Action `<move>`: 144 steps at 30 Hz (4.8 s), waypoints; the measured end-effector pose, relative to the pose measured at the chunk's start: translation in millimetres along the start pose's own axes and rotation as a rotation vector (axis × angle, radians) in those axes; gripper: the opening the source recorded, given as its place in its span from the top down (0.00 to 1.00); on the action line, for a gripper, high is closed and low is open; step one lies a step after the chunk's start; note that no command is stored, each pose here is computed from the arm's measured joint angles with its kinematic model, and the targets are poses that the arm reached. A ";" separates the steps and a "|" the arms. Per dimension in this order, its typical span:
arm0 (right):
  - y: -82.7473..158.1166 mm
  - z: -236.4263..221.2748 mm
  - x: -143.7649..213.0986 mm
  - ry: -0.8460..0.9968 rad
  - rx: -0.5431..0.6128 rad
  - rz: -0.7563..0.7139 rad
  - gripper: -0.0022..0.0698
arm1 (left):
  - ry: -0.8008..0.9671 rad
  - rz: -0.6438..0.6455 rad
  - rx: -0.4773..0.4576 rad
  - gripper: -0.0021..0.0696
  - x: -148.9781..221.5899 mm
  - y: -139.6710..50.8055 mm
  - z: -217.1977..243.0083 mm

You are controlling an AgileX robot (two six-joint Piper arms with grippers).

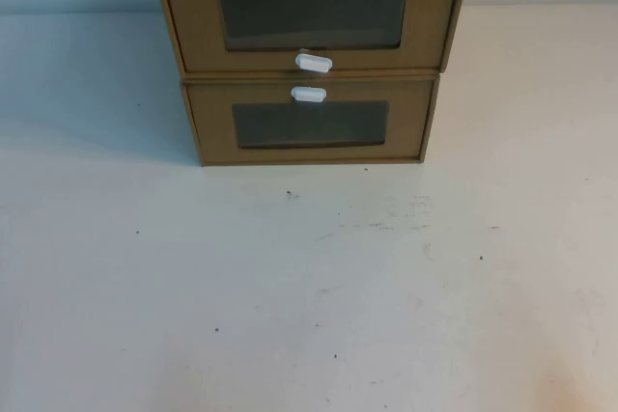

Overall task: Open the shoe box
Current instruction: 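Pull the top drawer of the cardboard box fully open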

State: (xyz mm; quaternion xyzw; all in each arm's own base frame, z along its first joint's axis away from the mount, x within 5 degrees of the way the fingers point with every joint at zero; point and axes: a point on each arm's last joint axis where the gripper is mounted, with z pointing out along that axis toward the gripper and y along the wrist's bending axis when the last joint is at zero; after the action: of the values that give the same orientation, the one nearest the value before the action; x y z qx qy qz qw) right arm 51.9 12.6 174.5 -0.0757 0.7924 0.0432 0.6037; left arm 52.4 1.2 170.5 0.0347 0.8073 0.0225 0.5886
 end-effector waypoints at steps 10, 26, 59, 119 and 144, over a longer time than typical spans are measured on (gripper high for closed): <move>0.0 0.0 0.0 0.000 0.000 0.000 0.99 | 0.000 0.000 0.000 0.98 0.0 0.0 0.0; 0.0 0.0 0.0 0.000 0.000 0.000 0.99 | 0.000 0.000 0.000 0.98 0.0 0.0 0.0; 0.0 0.0 0.0 0.000 0.000 0.000 0.99 | -0.143 -0.142 0.015 0.98 -13.0 -0.5 -0.9; 0.0 0.0 0.0 0.000 0.000 0.000 0.99 | 0.273 0.135 0.472 0.98 -238.7 -72.4 66.9; 0.0 0.0 0.0 0.000 0.000 0.000 0.99 | 0.159 0.312 0.736 0.98 -379.4 -168.9 226.4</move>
State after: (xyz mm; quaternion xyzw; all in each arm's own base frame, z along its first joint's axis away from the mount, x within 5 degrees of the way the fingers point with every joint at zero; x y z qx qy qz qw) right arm 51.9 12.6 174.5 -0.0757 0.7924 0.0432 0.6037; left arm 378.4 -199.5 448.2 0.3631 0.7896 -0.1762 0.4622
